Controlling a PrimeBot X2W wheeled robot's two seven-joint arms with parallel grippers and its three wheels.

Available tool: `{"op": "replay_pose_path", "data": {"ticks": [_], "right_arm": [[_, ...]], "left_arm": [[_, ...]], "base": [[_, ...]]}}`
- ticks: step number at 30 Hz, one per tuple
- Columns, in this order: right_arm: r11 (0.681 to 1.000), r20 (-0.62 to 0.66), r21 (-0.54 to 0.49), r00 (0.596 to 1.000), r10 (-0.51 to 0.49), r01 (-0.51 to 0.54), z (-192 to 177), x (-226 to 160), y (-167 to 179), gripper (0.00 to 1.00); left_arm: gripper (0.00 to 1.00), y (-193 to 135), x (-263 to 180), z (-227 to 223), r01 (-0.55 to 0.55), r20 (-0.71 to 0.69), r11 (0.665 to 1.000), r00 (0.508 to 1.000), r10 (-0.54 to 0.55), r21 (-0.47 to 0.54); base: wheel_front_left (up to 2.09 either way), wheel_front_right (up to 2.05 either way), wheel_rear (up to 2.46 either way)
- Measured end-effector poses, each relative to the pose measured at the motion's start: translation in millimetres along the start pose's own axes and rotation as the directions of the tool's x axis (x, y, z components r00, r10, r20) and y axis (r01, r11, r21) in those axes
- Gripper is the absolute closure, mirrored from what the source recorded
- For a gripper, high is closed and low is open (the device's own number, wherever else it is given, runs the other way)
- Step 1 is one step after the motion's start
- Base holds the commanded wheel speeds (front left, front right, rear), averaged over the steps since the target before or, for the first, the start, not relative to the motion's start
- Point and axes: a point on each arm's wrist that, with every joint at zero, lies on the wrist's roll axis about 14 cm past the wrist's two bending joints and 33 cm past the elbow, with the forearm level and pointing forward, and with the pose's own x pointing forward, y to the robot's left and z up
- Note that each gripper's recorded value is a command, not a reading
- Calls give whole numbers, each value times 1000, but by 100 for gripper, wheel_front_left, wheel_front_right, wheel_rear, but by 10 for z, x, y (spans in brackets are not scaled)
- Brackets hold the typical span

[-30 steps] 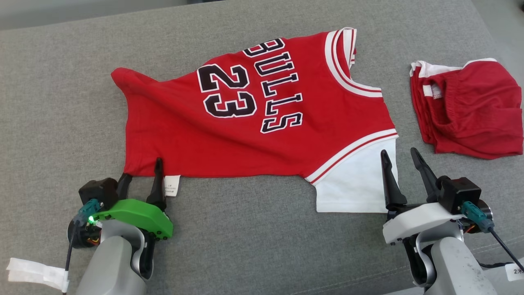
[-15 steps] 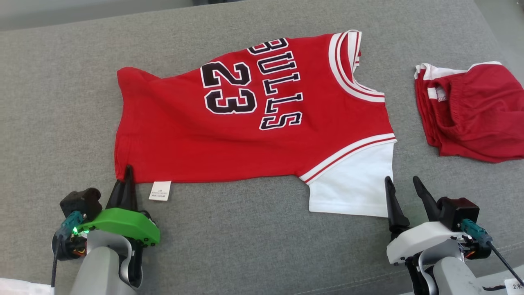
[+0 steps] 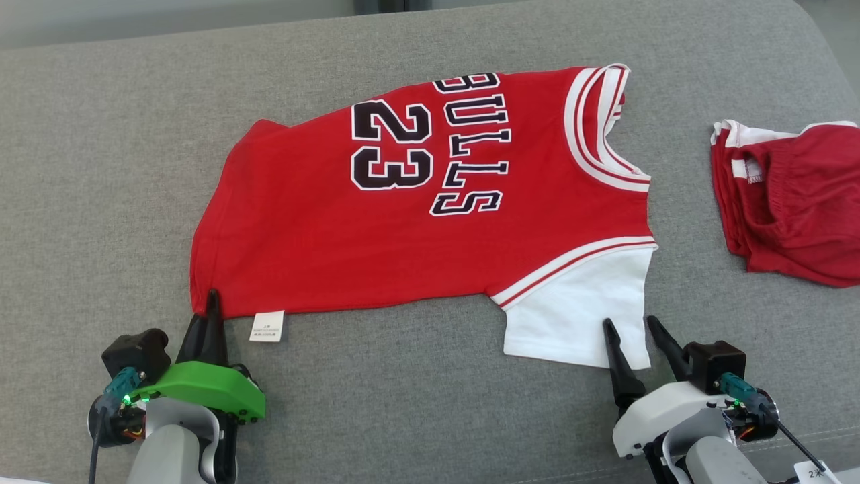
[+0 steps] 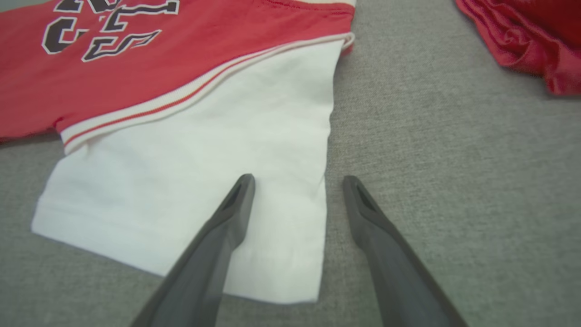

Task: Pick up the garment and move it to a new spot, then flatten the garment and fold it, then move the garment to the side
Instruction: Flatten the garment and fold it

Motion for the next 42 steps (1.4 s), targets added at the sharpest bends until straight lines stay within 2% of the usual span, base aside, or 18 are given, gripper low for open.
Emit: {"op": "replay_pose_path", "data": {"ticks": [4, 5, 6, 7, 12, 15, 18, 22, 25, 28, 34, 37, 40, 42], "right_arm": [[999, -27, -7, 999, 39, -39, -91, -16, 117, 0], [999, -33, -11, 998, 47, -47, -110, -21, 139, 6], [998, -39, -11, 997, 60, -60, -130, -25, 175, 77], [997, -45, -15, 997, 69, -70, -152, -30, 202, 100], [996, -40, 16, 996, 85, -84, -138, -27, 283, 100], [996, 9, 36, 997, 78, -78, 25, -12, 280, 100], [996, 132, 54, 989, 68, -76, 413, 23, 268, 100], [995, 321, 49, 945, 66, -86, 1050, -10, 249, 100], [995, 479, 24, 874, 77, -101, 1655, -98, 229, 100], [990, 630, 20, 771, 94, -137, 2286, -274, 240, 100], [976, 840, -157, 499, 212, -150, 3545, -861, 350, 100], [963, 873, -239, 406, 270, -127, 3964, -1047, 443, 100], [950, 879, -293, 361, 312, -107, 4293, -1099, 545, 100], [948, 878, -302, 360, 317, -98, 4437, -1029, 575, 100]], "left_arm": [[100, -15, -3, 35, 5, 10, 1000, 1000, -5, 3], [100, -18, -3, 34, 6, 10, 1000, 1000, -6, 3], [100, -21, -2, 33, 7, 10, 1000, 1000, -7, 3], [100, -25, -1, 32, 8, 10, 1000, 1000, -8, 4], [100, -62, -2, 92, 18, 27, 1000, 999, -19, 6], [100, -108, -9, 198, 32, 58, 999, 998, -32, 11], [100, -196, -20, 404, 57, 119, 998, 991, -59, 17], [100, -356, -61, 877, 104, 251, 994, 961, -112, 43], [100, -492, -132, 1455, 142, 397, 987, 903, -162, 81], [100, -663, -279, 2039, 178, 526, 973, 819, -228, 144], [100, -1015, -633, 3022, 204, 660, 920, 645, -384, 336], [100, -1060, -733, 3384, 175, 680, 900, 603, -418, 399], [100, -1060, -759, 3689, 137, 689, 890, 585, -427, 435], [100, -972, -691, 3785, 100, 685, 890, 602, -409, 444]], "base": [[0, 0, 0], [0, 0, 0], [0, 0, 0], [0, 0, 0], [0, 0, 0], [0, 0, 0], [0, 0, 0], [0, 0, 0], [0, 0, 0], [0, 0, 0], [0, 0, 0], [0, 0, 0], [0, 0, 0], [0, 0, 0]]}}
